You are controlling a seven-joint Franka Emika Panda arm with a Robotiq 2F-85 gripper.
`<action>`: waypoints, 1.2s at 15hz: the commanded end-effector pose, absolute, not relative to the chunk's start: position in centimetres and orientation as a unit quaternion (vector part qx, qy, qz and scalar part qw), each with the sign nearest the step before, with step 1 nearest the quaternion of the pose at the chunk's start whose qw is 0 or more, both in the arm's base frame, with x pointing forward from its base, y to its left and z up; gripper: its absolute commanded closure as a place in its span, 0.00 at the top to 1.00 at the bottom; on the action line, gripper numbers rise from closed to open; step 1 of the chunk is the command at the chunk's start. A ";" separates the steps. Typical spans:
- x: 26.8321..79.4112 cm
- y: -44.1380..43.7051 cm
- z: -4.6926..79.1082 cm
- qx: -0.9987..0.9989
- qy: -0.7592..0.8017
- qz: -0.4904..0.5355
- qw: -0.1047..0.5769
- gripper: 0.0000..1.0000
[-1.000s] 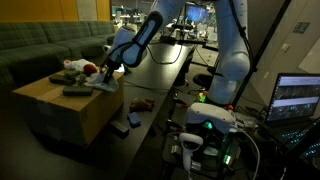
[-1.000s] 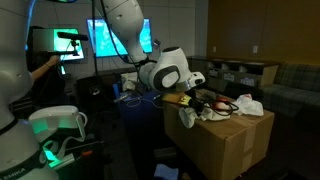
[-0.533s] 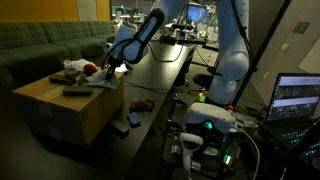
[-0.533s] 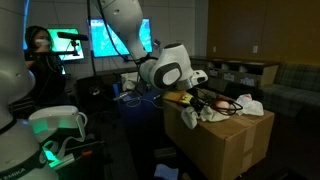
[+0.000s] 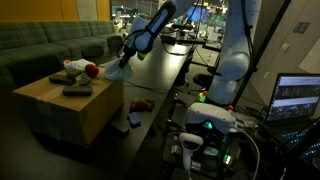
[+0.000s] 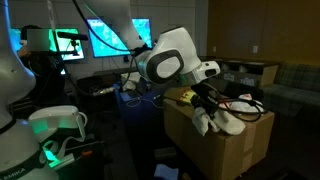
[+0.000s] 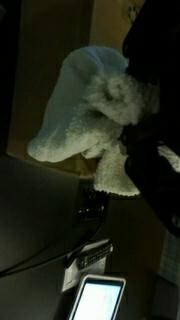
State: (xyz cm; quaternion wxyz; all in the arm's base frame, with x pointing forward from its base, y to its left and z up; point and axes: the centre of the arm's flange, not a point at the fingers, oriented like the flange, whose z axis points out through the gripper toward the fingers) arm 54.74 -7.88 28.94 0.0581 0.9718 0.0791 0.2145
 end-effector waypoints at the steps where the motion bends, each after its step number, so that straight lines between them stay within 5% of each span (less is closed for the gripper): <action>1: 51.2 -12.8 29.2 0.973 -0.015 0.215 0.084 0.12; 16: 51.9 -26.6 10.1 0.953 -0.258 0.080 0.139 0.14; 17: 52.3 -26.6 9.1 0.951 -0.262 0.079 0.142 0.22; 18: 52.6 -26.9 8.7 0.949 -0.267 0.079 0.146 0.46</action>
